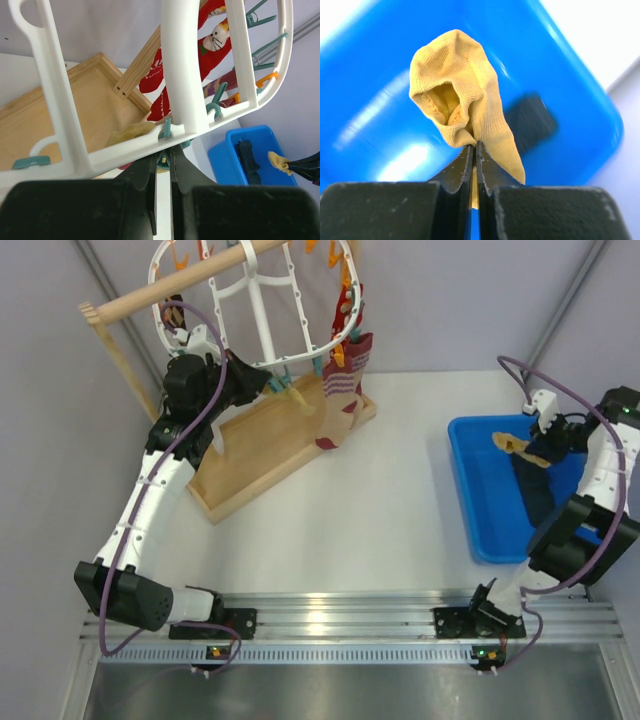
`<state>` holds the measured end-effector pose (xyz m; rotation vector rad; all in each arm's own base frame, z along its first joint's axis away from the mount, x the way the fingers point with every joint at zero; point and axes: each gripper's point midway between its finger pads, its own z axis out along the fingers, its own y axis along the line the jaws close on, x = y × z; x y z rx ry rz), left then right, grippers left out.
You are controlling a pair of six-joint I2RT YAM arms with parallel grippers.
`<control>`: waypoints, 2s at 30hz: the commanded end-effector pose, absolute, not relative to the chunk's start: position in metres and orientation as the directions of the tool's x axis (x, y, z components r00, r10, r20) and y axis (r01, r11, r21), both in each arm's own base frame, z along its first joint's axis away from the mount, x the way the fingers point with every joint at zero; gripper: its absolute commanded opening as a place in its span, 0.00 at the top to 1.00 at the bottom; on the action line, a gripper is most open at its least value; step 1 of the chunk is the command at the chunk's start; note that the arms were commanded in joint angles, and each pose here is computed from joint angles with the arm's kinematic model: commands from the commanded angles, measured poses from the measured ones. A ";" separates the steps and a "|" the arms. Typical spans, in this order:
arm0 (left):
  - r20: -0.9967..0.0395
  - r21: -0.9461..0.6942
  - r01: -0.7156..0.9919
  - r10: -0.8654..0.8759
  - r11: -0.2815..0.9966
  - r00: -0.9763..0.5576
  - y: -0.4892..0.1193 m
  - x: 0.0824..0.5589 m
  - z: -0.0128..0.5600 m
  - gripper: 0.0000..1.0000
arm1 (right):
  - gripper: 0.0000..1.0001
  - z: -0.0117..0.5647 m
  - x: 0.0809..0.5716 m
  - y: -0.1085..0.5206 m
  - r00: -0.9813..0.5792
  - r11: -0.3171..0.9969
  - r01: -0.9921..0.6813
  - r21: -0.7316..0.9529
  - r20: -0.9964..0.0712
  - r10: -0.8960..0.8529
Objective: Clip the socks to the hanger
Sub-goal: Pick up the sock from the bin, then clamp the sock onto the hanger.
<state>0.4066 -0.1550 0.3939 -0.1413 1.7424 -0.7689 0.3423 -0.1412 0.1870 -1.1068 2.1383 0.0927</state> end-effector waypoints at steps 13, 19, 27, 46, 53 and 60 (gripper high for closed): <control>-0.841 -0.540 0.407 -0.457 0.737 -0.289 -0.170 0.407 0.412 1.00 | 1.00 0.272 0.300 0.235 -0.356 0.377 -0.890 0.256 -0.907 -0.224; -0.846 -0.532 0.417 -0.445 0.737 -0.294 -0.171 0.405 0.411 1.00 | 1.00 0.284 0.301 0.317 -0.498 0.322 -0.837 0.443 -0.860 -0.111; -0.841 -0.539 0.421 -0.440 0.730 -0.314 -0.173 0.403 0.406 1.00 | 1.00 0.307 0.349 0.358 -0.573 0.473 -0.687 0.552 -0.812 0.115; -0.833 -0.549 0.417 -0.435 0.725 -0.341 -0.177 0.408 0.397 1.00 | 1.00 0.331 0.371 0.402 -0.595 0.567 -0.517 0.641 -0.745 0.301; -0.836 -0.545 0.420 -0.429 0.726 -0.342 -0.178 0.407 0.396 1.00 | 1.00 0.341 0.383 0.410 -0.587 0.568 -0.486 0.665 -0.729 0.352; -0.840 -0.537 0.422 -0.419 0.730 -0.344 -0.178 0.408 0.394 1.00 | 1.00 0.348 0.376 0.418 -0.588 0.546 -0.506 0.668 -0.730 0.349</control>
